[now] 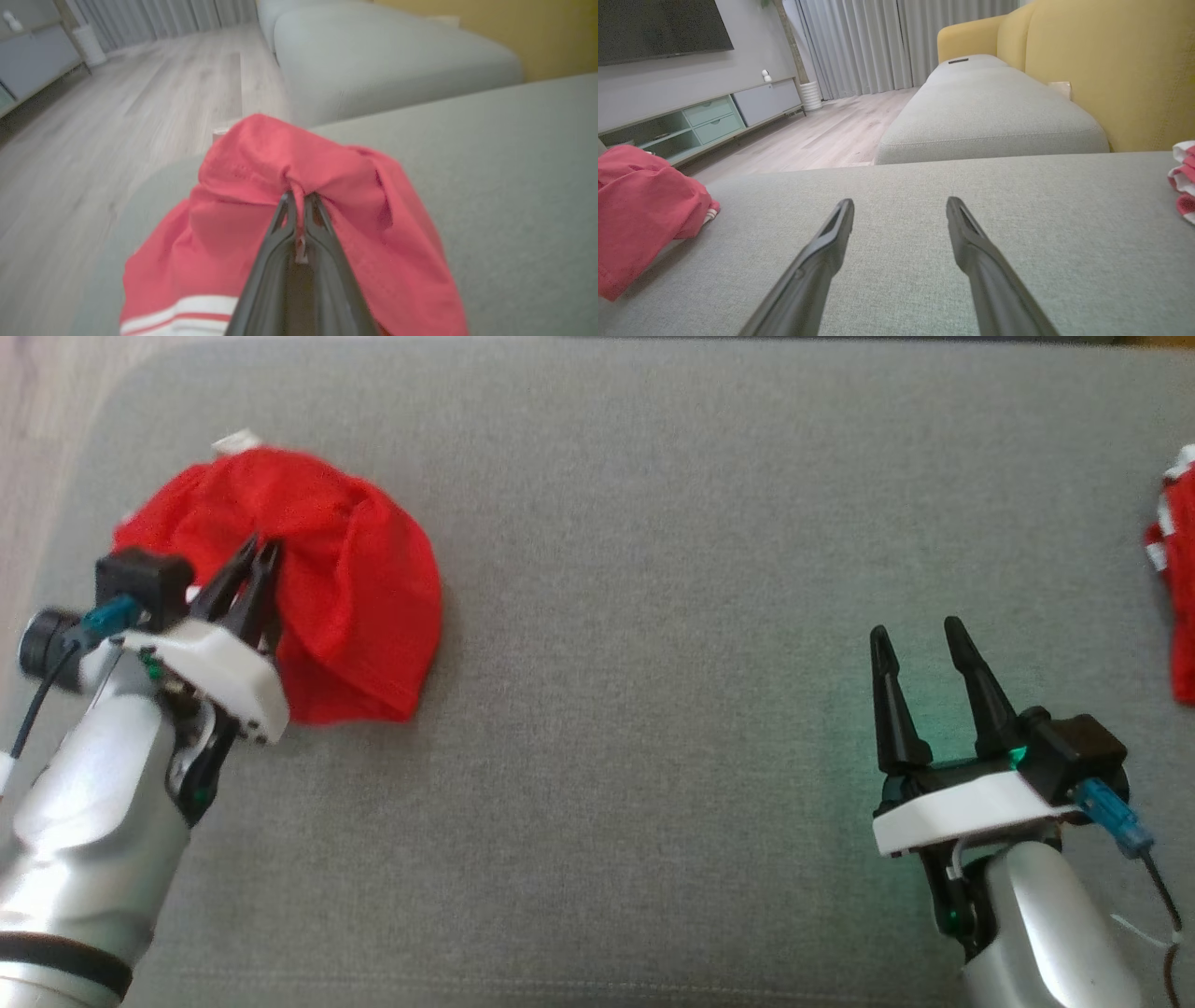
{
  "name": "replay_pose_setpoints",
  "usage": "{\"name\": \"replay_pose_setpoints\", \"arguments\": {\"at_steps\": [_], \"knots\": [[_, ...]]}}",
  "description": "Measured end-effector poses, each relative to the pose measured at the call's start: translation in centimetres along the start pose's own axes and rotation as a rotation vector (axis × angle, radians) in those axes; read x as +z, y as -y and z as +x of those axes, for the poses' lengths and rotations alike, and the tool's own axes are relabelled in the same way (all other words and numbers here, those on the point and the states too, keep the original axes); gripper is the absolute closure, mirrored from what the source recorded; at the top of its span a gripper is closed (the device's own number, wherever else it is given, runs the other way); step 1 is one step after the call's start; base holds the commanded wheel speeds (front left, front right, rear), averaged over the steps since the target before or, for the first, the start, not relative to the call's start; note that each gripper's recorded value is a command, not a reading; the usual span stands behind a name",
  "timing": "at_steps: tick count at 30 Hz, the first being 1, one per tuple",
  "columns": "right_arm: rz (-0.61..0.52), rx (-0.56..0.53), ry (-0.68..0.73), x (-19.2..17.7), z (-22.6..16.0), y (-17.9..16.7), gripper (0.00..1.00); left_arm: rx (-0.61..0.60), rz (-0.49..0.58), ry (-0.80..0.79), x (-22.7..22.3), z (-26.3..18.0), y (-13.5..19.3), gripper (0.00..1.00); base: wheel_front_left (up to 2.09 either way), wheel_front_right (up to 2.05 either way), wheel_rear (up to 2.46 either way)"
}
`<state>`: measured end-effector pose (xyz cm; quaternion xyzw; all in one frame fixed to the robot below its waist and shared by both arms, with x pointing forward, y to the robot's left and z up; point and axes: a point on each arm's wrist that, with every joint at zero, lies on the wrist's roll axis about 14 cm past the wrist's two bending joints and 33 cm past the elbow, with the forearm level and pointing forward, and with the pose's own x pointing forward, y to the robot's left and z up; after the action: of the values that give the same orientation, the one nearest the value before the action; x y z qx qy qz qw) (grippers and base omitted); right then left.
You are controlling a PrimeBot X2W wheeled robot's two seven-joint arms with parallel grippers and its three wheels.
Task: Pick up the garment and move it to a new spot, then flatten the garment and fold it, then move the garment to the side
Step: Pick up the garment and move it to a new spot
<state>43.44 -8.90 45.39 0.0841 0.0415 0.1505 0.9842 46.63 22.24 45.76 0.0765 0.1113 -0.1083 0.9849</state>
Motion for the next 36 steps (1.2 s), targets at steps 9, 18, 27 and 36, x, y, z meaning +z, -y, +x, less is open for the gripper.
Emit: {"name": "replay_pose_setpoints", "arguments": {"at_steps": [9, 18, 27, 36], "knots": [[0.024, -0.020, 0.053, 2.0, -1.8, 0.1, 0.00, -0.100, 0.078, 0.318, 9.8, -1.4, 4.1, 1.00, 0.00, 0.00, 0.00], [0.029, -0.094, 0.060, 2.3, -3.6, 2.3, 0.00, -0.248, 0.061, 0.369, 11.8, -0.2, 10.4, 1.00, 0.00, 0.00, 0.00], [0.039, -0.178, 0.083, 2.9, -5.1, 5.0, 0.00, -0.423, -0.049, 0.434, 15.6, 3.3, 20.5, 1.00, 0.00, 0.00, 0.00], [0.044, -0.252, 0.084, 3.0, -6.6, 7.2, 0.00, -0.517, -0.110, 0.361, 14.9, 6.4, 27.3, 0.00, 0.00, 0.00, 0.00]]}}
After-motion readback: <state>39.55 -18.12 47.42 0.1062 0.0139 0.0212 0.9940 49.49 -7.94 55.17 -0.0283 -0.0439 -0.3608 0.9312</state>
